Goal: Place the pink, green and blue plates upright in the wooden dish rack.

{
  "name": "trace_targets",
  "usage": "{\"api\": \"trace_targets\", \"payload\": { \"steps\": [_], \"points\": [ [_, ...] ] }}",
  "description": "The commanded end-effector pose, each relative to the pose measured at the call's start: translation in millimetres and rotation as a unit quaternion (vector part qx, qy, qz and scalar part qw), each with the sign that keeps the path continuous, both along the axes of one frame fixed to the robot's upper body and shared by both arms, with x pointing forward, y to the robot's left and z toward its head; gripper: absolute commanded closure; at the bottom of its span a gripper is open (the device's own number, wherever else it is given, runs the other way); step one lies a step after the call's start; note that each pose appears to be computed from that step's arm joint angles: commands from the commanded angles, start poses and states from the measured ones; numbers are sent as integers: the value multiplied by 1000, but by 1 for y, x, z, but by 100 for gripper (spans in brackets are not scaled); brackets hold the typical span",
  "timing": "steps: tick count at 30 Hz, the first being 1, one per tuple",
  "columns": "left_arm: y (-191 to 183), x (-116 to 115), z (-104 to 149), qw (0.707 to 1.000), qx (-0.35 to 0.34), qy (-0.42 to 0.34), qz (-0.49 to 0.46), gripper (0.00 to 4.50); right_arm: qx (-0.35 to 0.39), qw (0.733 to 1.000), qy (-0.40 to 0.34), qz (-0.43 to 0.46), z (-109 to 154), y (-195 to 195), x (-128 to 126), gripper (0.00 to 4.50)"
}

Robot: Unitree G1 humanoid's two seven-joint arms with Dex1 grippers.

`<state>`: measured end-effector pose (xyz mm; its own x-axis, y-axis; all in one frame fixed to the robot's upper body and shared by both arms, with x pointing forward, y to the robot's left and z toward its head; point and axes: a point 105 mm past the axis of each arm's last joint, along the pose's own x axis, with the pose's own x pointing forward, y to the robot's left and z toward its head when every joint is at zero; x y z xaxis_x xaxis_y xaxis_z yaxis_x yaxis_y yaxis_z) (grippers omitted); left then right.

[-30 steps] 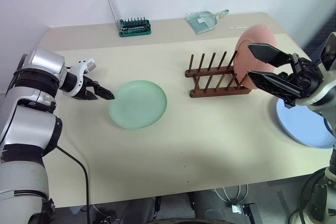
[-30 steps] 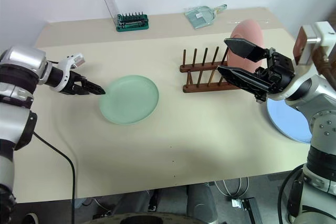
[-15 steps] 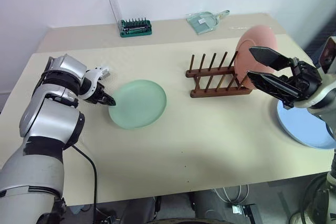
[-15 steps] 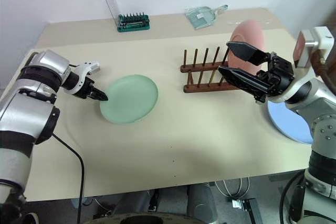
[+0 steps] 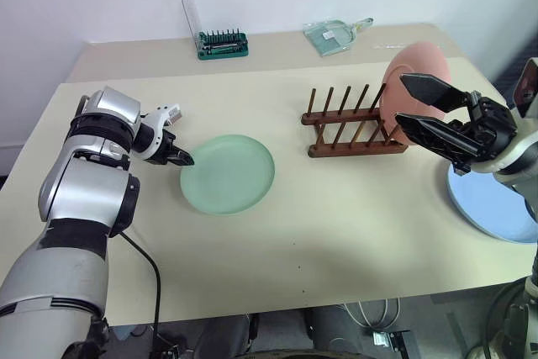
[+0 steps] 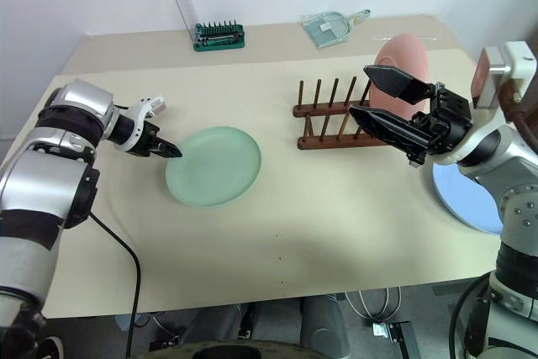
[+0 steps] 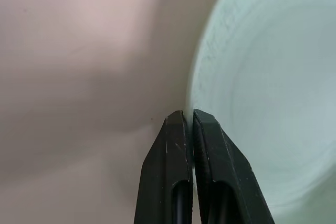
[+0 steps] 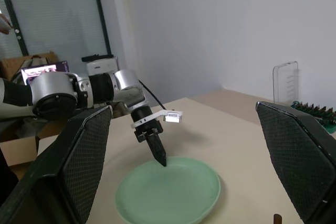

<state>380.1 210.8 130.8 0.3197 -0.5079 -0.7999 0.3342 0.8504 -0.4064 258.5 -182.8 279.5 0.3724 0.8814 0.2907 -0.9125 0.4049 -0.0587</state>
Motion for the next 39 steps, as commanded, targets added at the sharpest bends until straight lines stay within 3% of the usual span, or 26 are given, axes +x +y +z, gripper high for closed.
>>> {"api": "trace_targets", "payload": {
  "steps": [1, 4, 6, 8, 11, 12, 15, 19, 23, 27, 32, 39],
  "points": [
    [-12, 7, 44, 988, -141, -42, 42, 444, -56, 997, -51, -26, 3, 9, 3, 0],
    [-23, 19, 76, 947, -292, -93, 92, 444, -236, 949, -191, -79, -16, 39, 19, 0],
    [-34, 24, 97, 910, -385, -106, 108, 444, -273, 929, -243, -59, -19, 58, 16, 0],
    [-41, 32, 105, 888, -424, -123, 125, 444, -282, 903, -317, -67, -10, 76, 17, 0],
    [-48, 40, 113, 868, -453, -145, 146, 444, -311, 865, -389, -63, -7, 92, 17, 0],
    [-52, 46, 111, 871, -436, -162, 160, 444, -320, 842, -429, -71, -1, 100, 17, 0],
    [-57, 67, 114, 864, -358, -268, 233, 444, -354, 732, -571, -115, 15, 126, 22, 0],
    [-66, 59, 142, 816, -347, -375, 269, 444, -403, 668, -609, -143, 3, 125, 44, 0],
    [-94, 36, 152, 794, -358, -412, 269, 444, -420, 645, -622, -143, -13, 123, 55, 0],
    [-96, 19, 175, 754, -376, -459, 282, 444, -452, 627, -615, -154, -22, 112, 69, 0],
    [-110, 10, 180, 761, -332, -497, 252, 444, -459, 580, -611, -282, 29, 86, 102, 0],
    [-124, 1, 185, 757, -335, -511, 231, 444, -468, 572, -606, -293, 24, 83, 108, 0]
  ]
}}
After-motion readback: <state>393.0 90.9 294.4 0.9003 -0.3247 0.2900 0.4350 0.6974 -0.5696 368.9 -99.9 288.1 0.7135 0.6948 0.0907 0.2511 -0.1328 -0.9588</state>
